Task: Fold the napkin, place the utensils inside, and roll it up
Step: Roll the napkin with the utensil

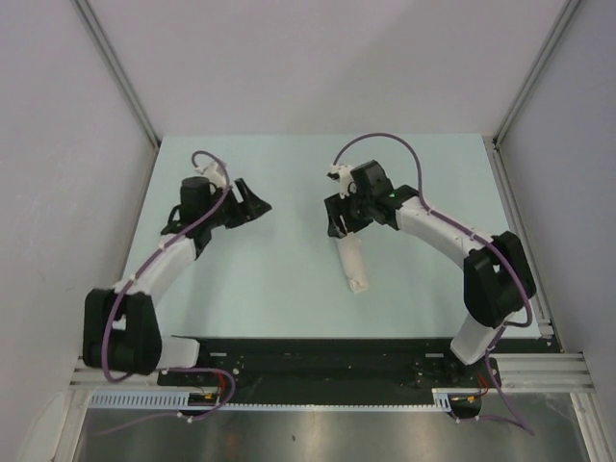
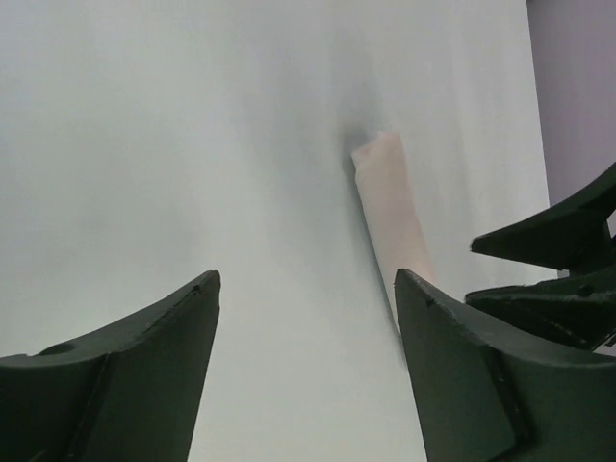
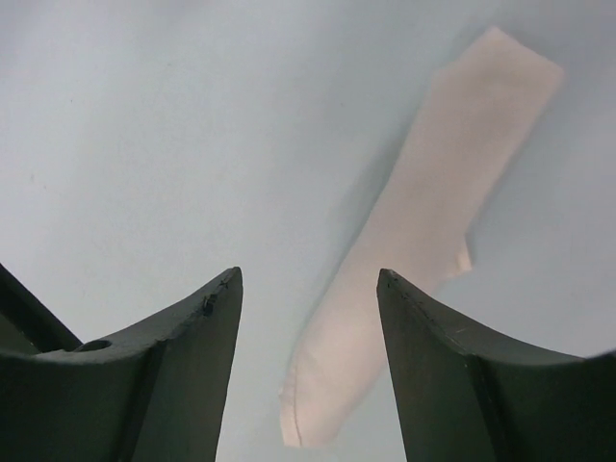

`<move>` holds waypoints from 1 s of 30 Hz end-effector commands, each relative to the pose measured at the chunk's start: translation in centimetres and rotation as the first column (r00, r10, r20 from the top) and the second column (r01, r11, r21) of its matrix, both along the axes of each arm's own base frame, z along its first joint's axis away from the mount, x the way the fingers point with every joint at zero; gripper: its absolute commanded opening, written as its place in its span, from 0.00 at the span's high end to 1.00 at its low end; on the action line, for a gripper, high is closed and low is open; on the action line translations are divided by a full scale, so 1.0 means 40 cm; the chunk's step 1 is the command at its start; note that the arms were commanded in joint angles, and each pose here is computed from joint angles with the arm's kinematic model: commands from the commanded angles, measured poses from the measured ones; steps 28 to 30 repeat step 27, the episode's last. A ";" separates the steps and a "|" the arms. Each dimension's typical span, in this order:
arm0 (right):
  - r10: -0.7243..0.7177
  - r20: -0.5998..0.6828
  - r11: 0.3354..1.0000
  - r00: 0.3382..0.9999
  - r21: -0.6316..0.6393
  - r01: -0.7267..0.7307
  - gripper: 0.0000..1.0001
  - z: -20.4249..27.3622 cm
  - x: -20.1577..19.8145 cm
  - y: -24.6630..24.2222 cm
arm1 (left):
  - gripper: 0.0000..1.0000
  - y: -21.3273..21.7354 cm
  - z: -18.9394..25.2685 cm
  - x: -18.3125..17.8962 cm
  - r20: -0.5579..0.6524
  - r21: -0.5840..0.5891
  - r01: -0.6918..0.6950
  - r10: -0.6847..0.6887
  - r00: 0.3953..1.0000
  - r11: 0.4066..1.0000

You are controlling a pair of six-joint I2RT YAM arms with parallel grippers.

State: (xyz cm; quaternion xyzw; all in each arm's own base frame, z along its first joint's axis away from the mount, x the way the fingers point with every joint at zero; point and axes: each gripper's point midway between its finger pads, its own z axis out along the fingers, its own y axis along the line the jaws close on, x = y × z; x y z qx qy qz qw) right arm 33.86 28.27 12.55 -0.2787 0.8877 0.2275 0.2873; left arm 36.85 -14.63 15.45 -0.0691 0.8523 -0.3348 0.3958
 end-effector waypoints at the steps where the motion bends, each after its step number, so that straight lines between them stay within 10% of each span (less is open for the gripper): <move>1: -0.132 0.051 0.988 0.990 0.092 0.127 0.36 0.062 0.020 -0.076 | 0.18 0.123 0.097 -0.063 0.098 0.070 -0.109 0.102 0.990 0.992; 14: -0.588 0.265 0.798 0.764 0.345 0.494 0.33 0.191 0.019 -0.387 | 0.01 0.255 0.175 -0.205 0.267 0.229 -0.181 0.117 0.956 0.957; 30: -0.592 0.252 0.797 0.765 0.324 0.510 0.32 0.139 0.002 -0.404 | 0.00 0.251 0.214 -0.222 0.371 0.213 -0.203 0.113 0.922 0.956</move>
